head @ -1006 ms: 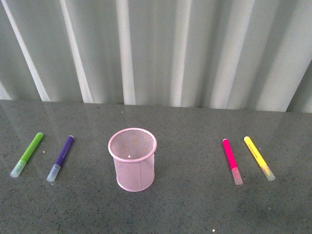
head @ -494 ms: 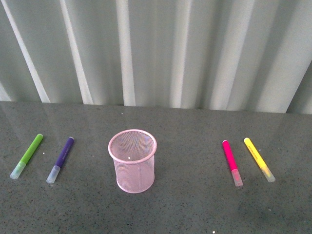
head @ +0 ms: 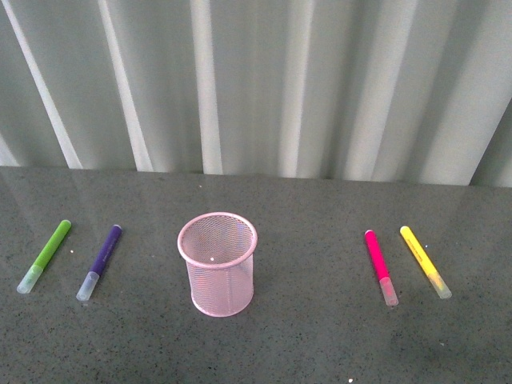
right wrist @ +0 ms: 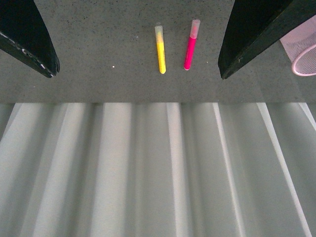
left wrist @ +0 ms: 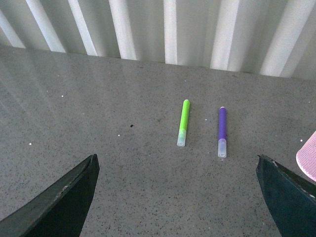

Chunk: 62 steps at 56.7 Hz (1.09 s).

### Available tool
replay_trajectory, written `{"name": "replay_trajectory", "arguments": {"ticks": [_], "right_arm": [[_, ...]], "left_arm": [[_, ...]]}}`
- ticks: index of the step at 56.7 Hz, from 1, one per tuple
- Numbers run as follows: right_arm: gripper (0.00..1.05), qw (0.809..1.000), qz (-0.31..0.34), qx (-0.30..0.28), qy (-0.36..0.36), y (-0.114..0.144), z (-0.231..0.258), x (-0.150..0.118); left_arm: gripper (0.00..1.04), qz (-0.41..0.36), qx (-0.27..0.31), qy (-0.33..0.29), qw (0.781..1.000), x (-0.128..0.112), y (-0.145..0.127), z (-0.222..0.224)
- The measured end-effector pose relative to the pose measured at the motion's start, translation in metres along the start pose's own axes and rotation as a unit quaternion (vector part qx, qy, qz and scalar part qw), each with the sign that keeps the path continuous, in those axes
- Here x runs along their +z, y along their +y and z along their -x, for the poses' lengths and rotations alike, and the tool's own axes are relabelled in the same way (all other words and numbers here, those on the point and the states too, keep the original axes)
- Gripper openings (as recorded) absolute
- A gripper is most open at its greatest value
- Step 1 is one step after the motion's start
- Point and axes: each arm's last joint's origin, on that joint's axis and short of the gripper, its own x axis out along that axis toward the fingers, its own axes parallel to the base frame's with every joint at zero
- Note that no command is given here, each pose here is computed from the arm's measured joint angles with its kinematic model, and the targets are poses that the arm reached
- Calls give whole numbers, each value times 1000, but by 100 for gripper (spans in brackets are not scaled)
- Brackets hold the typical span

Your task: Insert purple and pink pens into pink cup

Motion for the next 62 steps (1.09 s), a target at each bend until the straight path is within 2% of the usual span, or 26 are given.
{"name": "replay_trajectory", "arguments": {"ticks": [6, 12, 18, 21, 26, 43, 62], "right_arm": [[98, 1000, 0, 0, 0, 0, 0, 0], [98, 1000, 0, 0, 0, 0, 0, 0], [98, 1000, 0, 0, 0, 0, 0, 0], [98, 1000, 0, 0, 0, 0, 0, 0], [98, 1000, 0, 0, 0, 0, 0, 0], [98, 1000, 0, 0, 0, 0, 0, 0], [98, 1000, 0, 0, 0, 0, 0, 0]], "left_arm": [[98, -4, -38, -16, 999, 22, -7, -4], [98, -12, -57, -5, 998, 41, -15, -23], [98, -33, -78, 22, 996, 64, -32, -59], [98, -54, -88, 60, 993, 68, -43, -83], [98, -91, -107, 112, 984, 69, -62, -120], [98, -118, -126, 144, 974, 75, -92, -180], [98, -118, -147, 265, 946, 42, -107, -239]]}}
